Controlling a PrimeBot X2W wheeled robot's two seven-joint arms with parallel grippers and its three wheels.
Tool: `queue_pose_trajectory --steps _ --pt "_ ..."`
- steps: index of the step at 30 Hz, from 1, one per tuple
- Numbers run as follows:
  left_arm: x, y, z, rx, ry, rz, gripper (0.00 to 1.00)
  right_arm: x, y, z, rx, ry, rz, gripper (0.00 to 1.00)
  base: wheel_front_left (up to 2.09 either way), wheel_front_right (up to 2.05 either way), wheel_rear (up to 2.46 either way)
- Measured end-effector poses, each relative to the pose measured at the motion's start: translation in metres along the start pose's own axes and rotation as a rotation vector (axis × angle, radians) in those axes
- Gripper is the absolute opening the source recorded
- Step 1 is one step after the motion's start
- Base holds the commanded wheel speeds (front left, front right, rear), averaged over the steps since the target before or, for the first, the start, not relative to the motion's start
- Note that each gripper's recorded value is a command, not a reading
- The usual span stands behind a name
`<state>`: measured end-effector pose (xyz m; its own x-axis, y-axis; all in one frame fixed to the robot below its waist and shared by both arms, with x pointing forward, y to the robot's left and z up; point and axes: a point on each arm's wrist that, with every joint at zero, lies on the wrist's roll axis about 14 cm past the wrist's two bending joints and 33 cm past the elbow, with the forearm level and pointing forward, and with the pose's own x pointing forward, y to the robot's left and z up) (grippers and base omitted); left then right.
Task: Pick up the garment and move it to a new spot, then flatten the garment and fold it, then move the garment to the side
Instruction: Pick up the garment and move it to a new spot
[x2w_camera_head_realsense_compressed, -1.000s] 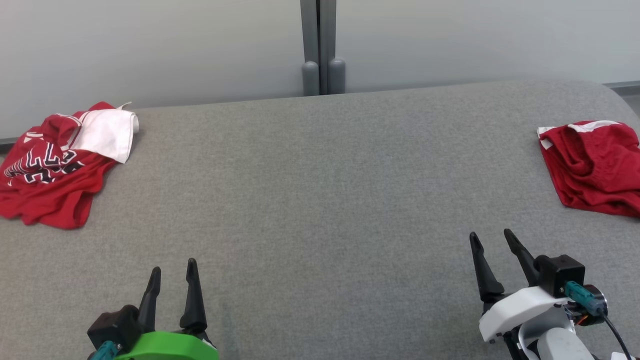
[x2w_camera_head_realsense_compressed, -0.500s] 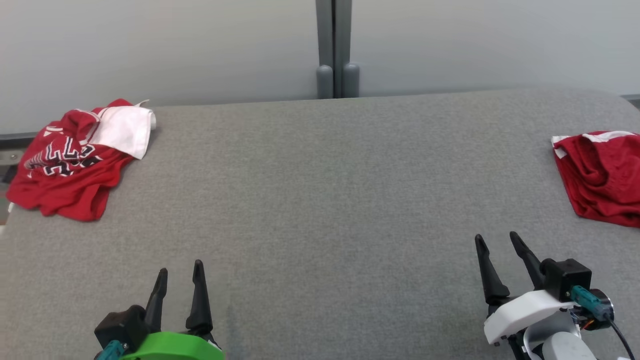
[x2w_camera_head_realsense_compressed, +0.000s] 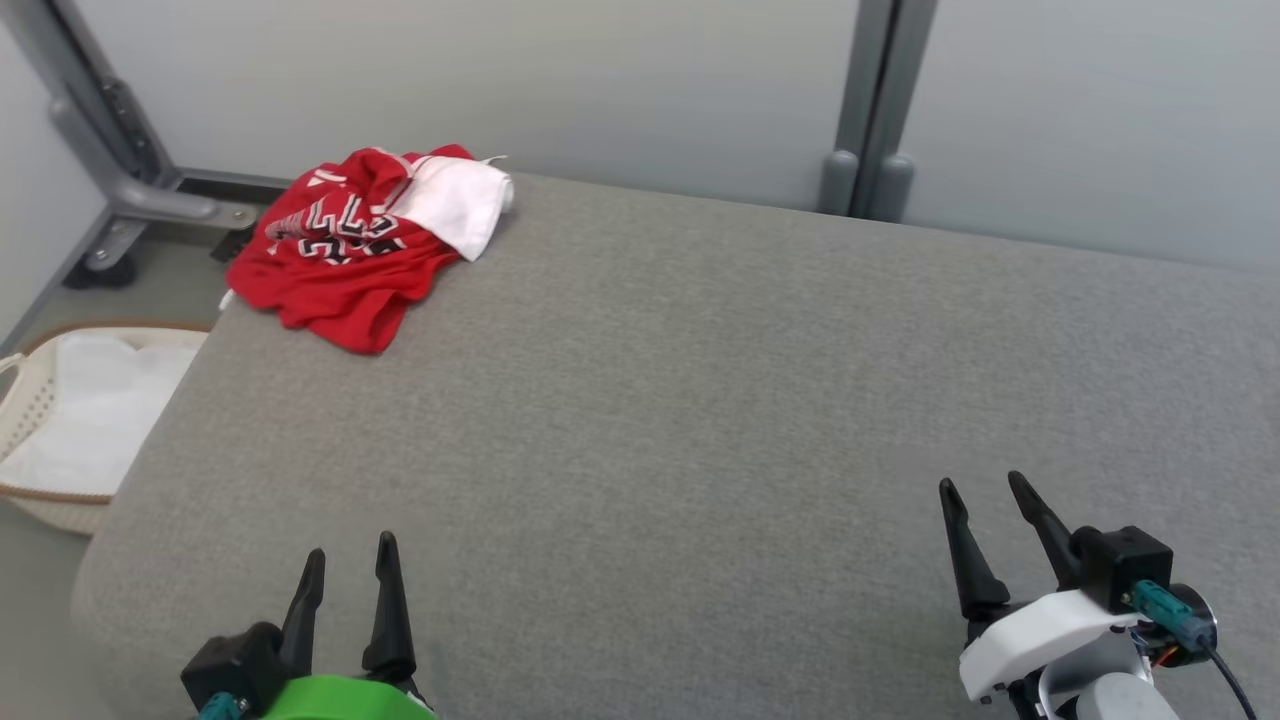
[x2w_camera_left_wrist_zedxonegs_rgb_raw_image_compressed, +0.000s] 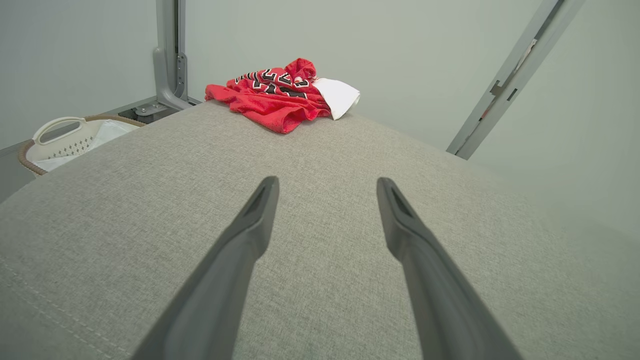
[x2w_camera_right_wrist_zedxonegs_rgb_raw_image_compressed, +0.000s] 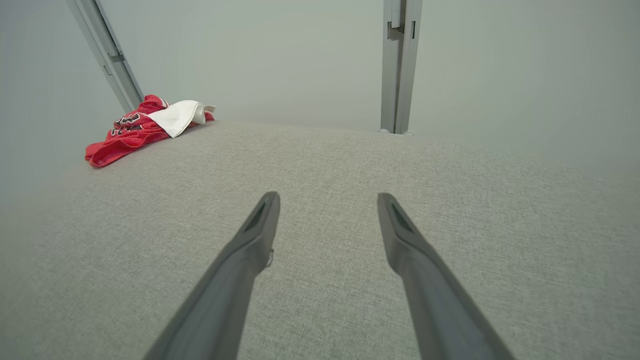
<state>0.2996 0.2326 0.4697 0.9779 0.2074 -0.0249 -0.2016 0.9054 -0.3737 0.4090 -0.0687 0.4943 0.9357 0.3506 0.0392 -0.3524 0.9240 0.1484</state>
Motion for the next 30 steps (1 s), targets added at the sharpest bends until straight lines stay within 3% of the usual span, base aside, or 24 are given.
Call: queue_pose_trajectory --steps 10,19,25,30 --pt "-0.033 0.039 0.011 -0.011 -0.047 0.132 1.00 0.020 0.059 -0.008 0.011 0.024 0.172 1.00 0.00 0.00 0.00" --pt "-0.024 0.040 0.014 -0.004 -0.048 0.138 1.00 0.025 0.053 -0.009 0.001 0.023 0.162 1.00 0.00 0.00 0.00" --pt "0.022 0.040 0.071 0.117 -0.175 0.089 1.00 0.040 0.038 -0.003 -0.027 -0.007 0.131 1.00 0.00 0.00 0.00" --pt "0.077 0.025 0.152 0.253 -0.340 -0.002 1.00 0.053 0.020 -0.002 -0.057 -0.024 0.092 1.00 0.00 0.00 0.00"
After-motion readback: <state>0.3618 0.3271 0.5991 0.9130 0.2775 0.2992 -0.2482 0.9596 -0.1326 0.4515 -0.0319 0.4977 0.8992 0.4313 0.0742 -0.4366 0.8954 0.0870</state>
